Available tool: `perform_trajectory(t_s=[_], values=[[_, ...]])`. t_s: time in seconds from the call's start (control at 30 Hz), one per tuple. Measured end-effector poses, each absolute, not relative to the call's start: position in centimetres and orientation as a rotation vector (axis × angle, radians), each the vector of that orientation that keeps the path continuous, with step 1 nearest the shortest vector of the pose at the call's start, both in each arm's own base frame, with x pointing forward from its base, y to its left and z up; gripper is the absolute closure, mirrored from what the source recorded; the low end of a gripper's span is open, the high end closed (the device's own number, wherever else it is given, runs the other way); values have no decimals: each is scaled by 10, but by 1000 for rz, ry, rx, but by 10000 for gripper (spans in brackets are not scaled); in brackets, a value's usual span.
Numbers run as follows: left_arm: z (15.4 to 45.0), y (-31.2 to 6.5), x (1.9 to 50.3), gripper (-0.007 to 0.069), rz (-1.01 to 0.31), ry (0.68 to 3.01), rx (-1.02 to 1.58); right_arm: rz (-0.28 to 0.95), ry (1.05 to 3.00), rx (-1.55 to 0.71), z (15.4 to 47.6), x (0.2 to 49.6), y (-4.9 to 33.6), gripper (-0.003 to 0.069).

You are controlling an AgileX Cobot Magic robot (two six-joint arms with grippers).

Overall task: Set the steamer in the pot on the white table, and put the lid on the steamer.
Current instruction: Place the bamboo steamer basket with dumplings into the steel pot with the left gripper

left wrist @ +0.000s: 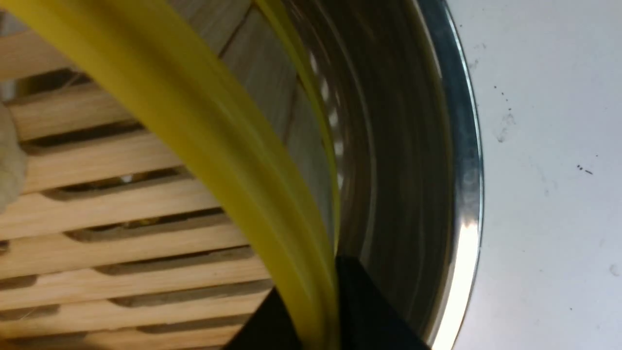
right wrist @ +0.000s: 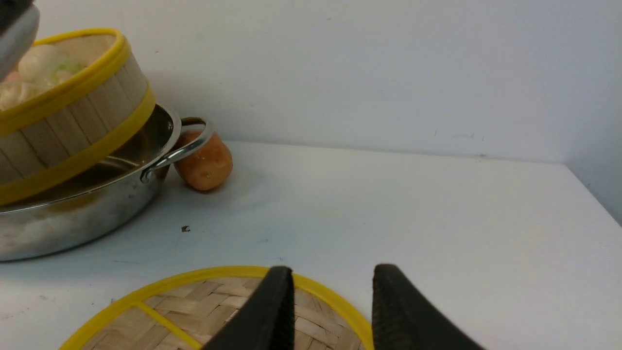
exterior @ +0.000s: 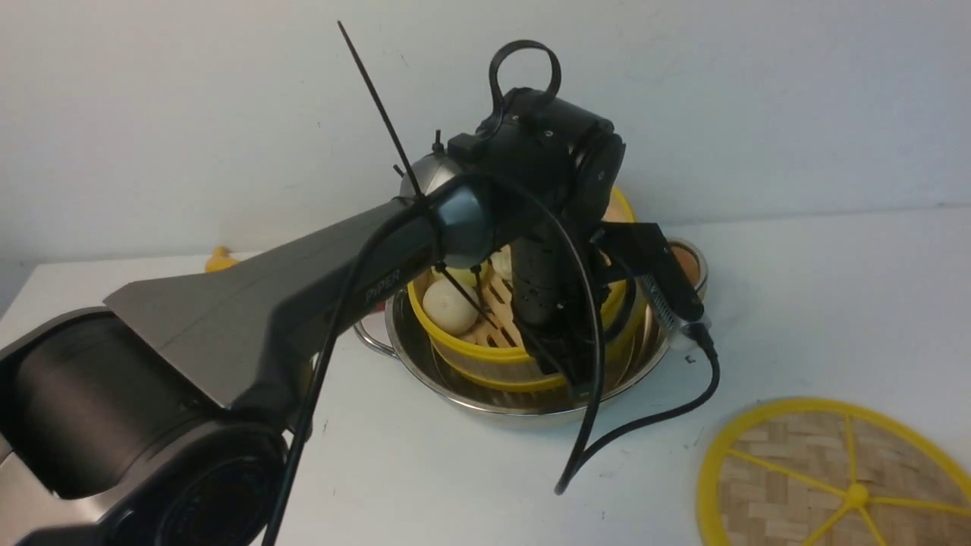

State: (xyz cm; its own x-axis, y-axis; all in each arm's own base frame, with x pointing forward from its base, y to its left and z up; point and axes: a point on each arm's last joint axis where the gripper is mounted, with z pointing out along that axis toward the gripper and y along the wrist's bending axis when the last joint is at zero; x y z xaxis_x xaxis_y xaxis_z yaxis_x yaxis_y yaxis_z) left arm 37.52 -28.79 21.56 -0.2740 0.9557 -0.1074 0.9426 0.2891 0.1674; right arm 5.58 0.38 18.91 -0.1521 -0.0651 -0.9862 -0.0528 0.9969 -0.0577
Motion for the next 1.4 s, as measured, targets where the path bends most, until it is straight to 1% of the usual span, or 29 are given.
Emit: perform_trajectory(t_s=[0.13, 0.37, 0.53, 0.67, 0.77, 0.8, 0.83, 1.0, 1.1, 1.2, 1.33, 1.4], values=[[209, -289, 376, 588, 105, 2376, 1776, -11, 1724, -88, 189, 56, 4, 410], [207, -289, 376, 588, 105, 2375, 1785, -11, 1724, -88, 189, 56, 4, 410], [202, -291, 376, 570, 81, 2388, 1787, -11, 1724, -88, 189, 56, 4, 410], [202, -292, 376, 510, 70, 2385, 1783, -11, 1724, -88, 189, 56, 4, 410], [203, -292, 376, 413, 67, 2382, 1781, -11, 1724, -88, 189, 56, 4, 410], [204, -292, 377, 406, 69, 2380, 1779, -11, 1724, -88, 189, 56, 4, 410], [205, -291, 377, 349, 79, 2375, 1779, -11, 1724, -88, 189, 56, 4, 410], [207, -290, 379, 239, 118, 2370, 1772, -11, 1724, -88, 189, 56, 4, 410], [208, -288, 380, 214, 159, 2380, 1749, -11, 1724, -88, 189, 56, 4, 410], [211, -285, 381, 206, 205, 2390, 1720, -11, 1724, -88, 189, 56, 4, 410], [236, -278, 381, 206, 267, 2367, 1638, -11, 1724, -88, 189, 56, 4, 410], [258, -270, 380, 206, 278, 2343, 1584, -11, 1724, -88, 189, 56, 4, 410]])
